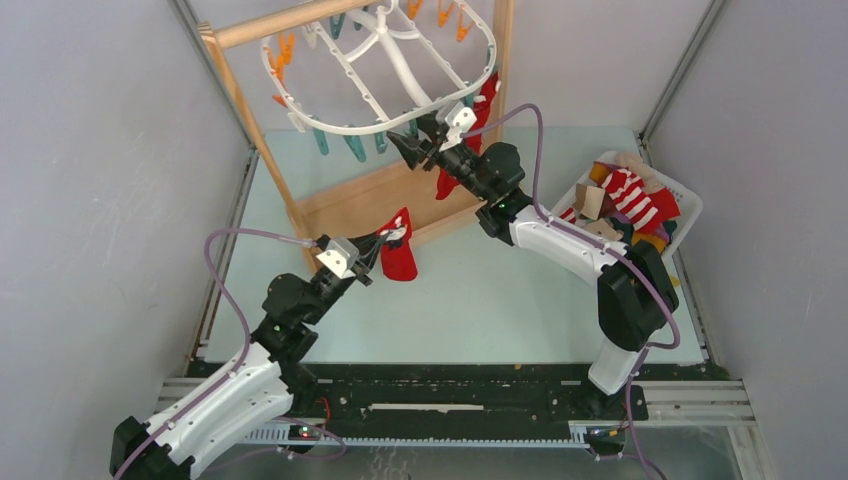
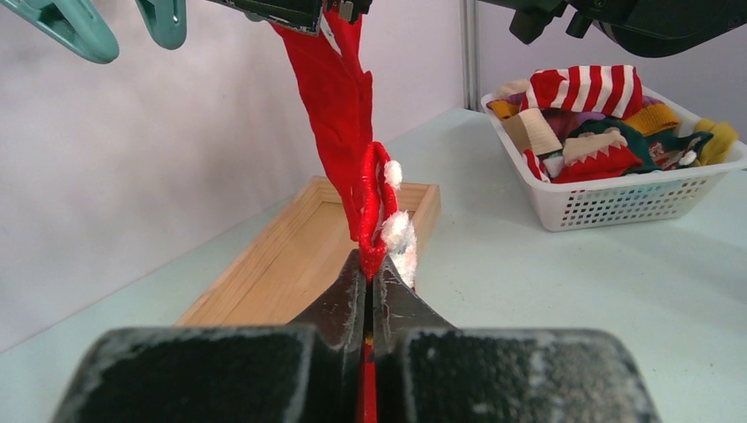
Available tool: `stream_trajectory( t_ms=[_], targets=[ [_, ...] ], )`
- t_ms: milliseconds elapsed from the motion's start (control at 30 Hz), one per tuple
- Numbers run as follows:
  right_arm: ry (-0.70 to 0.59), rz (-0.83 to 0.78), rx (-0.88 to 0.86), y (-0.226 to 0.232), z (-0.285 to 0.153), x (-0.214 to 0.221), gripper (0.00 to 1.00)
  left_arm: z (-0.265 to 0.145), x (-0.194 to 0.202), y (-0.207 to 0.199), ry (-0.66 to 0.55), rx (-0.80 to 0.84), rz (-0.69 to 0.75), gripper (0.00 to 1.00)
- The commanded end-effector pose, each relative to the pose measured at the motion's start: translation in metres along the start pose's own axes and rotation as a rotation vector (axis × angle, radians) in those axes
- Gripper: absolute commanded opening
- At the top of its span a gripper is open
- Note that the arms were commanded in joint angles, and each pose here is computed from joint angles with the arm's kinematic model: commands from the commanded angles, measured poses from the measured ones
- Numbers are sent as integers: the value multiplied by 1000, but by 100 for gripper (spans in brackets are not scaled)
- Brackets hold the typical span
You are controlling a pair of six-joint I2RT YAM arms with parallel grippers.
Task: Clip the socks to the hanger
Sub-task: Open the clamp at the hanger.
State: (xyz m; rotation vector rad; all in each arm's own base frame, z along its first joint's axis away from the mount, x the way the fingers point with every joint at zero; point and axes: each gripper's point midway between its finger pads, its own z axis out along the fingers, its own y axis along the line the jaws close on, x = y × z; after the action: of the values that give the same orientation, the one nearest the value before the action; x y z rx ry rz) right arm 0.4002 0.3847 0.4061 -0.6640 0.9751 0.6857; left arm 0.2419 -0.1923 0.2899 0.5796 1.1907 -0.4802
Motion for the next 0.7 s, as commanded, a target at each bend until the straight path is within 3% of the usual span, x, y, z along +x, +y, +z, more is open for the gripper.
stream_trajectory(
  t_ms=[0, 133, 400, 667],
  targets=[
    [-85, -51, 10, -5, -3, -41, 55, -2, -3, -1, -32, 4, -13, 0],
    [-78, -56, 9, -5, -3, -40, 47, -2, -3, -1, -32, 6, -18, 0],
    [-73, -49, -18, -1, -5, -46, 19, 3, -1, 0, -18, -5, -51, 0],
    [0, 174, -105, 12, -13, -49, 11, 29, -17, 20, -39, 6, -210, 0]
  ],
)
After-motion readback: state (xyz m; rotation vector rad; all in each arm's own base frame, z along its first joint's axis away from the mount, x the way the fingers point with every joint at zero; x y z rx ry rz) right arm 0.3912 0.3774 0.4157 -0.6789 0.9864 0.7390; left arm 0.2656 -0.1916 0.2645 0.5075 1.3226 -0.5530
